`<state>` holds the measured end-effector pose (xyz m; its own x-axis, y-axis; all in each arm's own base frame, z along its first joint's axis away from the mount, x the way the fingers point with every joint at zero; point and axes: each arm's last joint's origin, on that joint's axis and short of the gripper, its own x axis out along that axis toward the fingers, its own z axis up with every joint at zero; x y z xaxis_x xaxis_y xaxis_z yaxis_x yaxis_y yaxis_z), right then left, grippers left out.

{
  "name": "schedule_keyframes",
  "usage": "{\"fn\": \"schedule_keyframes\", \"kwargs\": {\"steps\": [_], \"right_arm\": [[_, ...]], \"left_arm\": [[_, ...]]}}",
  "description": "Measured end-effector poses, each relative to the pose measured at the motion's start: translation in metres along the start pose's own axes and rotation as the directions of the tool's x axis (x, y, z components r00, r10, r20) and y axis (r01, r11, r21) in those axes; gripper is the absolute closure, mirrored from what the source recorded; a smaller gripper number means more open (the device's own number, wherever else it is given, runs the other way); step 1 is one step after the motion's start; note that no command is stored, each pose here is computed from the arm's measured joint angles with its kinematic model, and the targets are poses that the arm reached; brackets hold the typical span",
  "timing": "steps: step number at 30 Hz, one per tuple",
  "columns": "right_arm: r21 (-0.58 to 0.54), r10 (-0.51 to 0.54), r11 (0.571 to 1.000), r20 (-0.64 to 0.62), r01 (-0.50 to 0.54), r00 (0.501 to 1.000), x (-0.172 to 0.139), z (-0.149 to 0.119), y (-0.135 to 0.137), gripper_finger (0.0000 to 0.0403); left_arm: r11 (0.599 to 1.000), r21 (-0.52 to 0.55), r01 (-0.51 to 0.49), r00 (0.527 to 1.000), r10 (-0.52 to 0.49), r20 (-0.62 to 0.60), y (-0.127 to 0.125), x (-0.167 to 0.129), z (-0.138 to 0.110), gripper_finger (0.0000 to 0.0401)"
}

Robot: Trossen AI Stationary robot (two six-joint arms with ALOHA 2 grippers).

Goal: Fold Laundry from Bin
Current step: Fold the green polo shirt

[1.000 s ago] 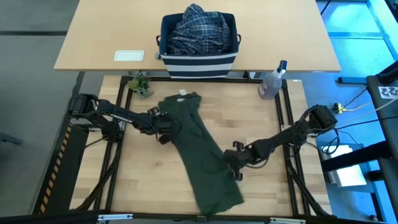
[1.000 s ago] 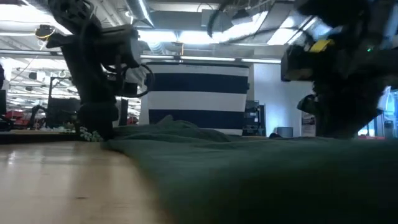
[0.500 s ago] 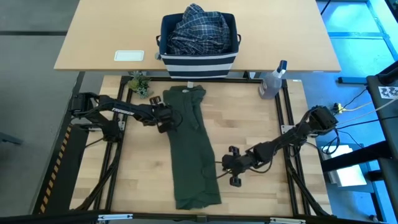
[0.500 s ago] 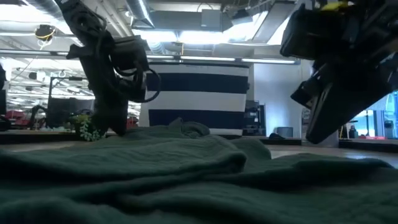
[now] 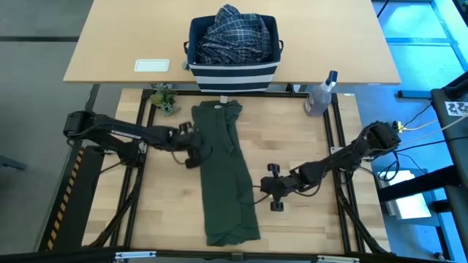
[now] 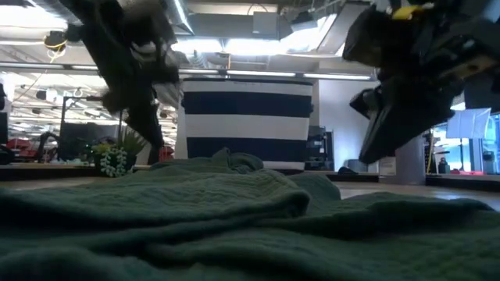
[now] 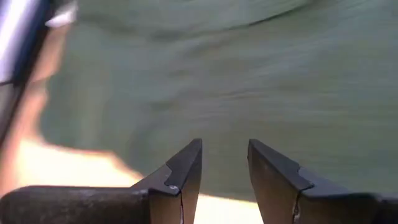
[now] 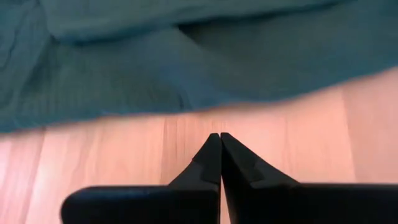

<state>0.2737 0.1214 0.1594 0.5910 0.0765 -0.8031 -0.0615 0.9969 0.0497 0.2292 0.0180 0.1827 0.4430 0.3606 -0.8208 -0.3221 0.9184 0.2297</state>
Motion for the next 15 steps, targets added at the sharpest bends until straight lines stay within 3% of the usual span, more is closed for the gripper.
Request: {"fn": "schedule_keyframes", "kwargs": {"steps": [6, 10, 15], "right_arm": [[-0.083, -0.028, 0.996, 0.084, 0.035, 0.996, -0.006, 0.001, 0.016, 0.0402], [-0.189, -0.032, 0.980, 0.123, 0.055, 0.992, -0.005, -0.002, 0.029, 0.0402], [-0.246, -0.052, 0.965, 0.150, 0.089, 0.987, -0.007, -0.003, 0.035, 0.0402]], "left_arm": [[0.966, 0.154, 0.210, 0.975, -0.219, 0.046, -0.062, -0.026, -0.013, 0.0277], [0.915, 0.298, 0.274, 0.948, -0.309, 0.076, -0.104, -0.036, -0.027, 0.0277], [0.865, 0.377, 0.330, 0.890, -0.418, 0.179, -0.143, -0.046, -0.036, 0.0277]]}}
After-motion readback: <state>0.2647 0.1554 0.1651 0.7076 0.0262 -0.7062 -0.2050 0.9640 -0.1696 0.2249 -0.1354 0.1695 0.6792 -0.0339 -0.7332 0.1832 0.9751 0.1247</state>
